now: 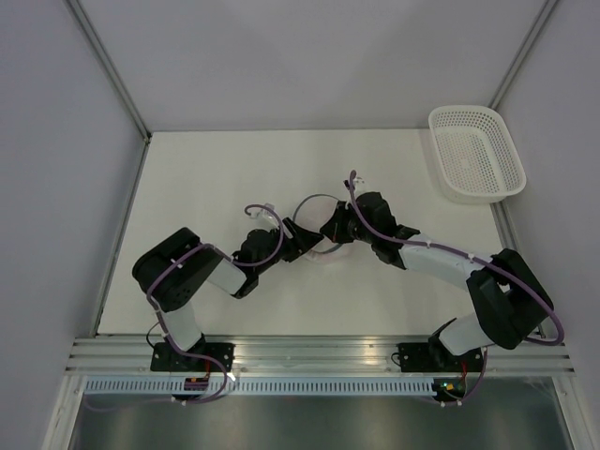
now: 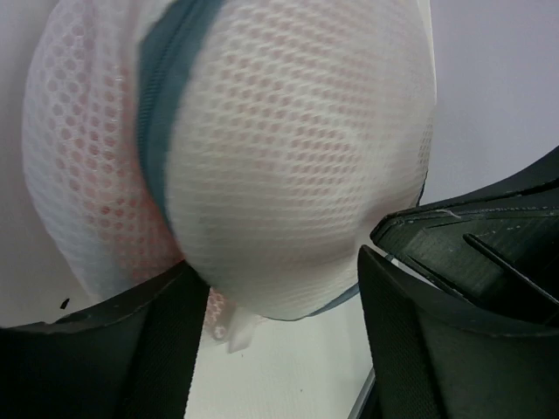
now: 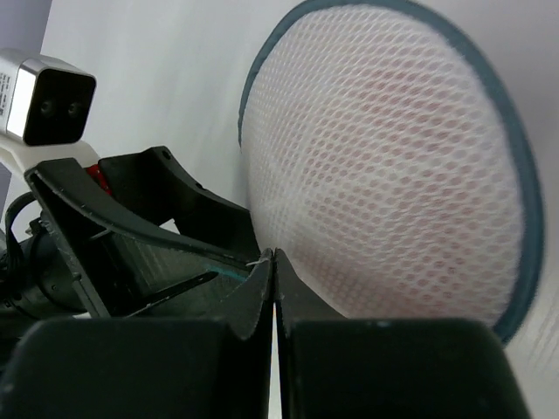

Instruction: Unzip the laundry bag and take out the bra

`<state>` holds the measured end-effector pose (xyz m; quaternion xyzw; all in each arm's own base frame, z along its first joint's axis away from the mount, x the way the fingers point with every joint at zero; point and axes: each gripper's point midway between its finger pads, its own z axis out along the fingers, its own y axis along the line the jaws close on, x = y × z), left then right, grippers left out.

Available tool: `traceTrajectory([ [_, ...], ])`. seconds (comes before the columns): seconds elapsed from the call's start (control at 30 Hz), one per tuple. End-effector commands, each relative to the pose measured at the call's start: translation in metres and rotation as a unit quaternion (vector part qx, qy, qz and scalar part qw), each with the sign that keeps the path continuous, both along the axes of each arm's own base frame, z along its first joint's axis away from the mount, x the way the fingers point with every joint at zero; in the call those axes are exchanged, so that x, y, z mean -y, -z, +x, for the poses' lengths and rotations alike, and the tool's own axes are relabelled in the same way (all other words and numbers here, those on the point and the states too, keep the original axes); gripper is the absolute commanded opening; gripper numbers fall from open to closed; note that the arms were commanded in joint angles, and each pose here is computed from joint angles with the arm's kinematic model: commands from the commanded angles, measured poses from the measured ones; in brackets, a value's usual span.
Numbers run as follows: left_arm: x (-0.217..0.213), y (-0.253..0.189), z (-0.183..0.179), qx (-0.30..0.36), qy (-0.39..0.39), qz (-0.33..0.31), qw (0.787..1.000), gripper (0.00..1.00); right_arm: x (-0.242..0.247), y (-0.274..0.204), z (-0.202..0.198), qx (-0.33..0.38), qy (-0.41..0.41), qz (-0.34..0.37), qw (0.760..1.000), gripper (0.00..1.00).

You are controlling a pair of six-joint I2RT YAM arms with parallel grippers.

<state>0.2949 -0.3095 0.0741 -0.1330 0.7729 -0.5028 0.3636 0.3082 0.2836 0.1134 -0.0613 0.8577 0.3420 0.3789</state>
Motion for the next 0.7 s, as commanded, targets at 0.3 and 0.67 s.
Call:
traceTrajectory([
  [0.3,-0.001,-0.046,0.013,0.057,-0.007,-0.077,0.995,0.02,0.016,-0.027,-0.021,0.028,-0.005,0.015,0.999,0.0],
  [0.67,-0.015,-0.064,-0.018,-0.056,-0.047,-0.041,0.997,0.02,0.027,-0.054,-0.084,0.052,-0.041,-0.004,0.998,0.41],
])
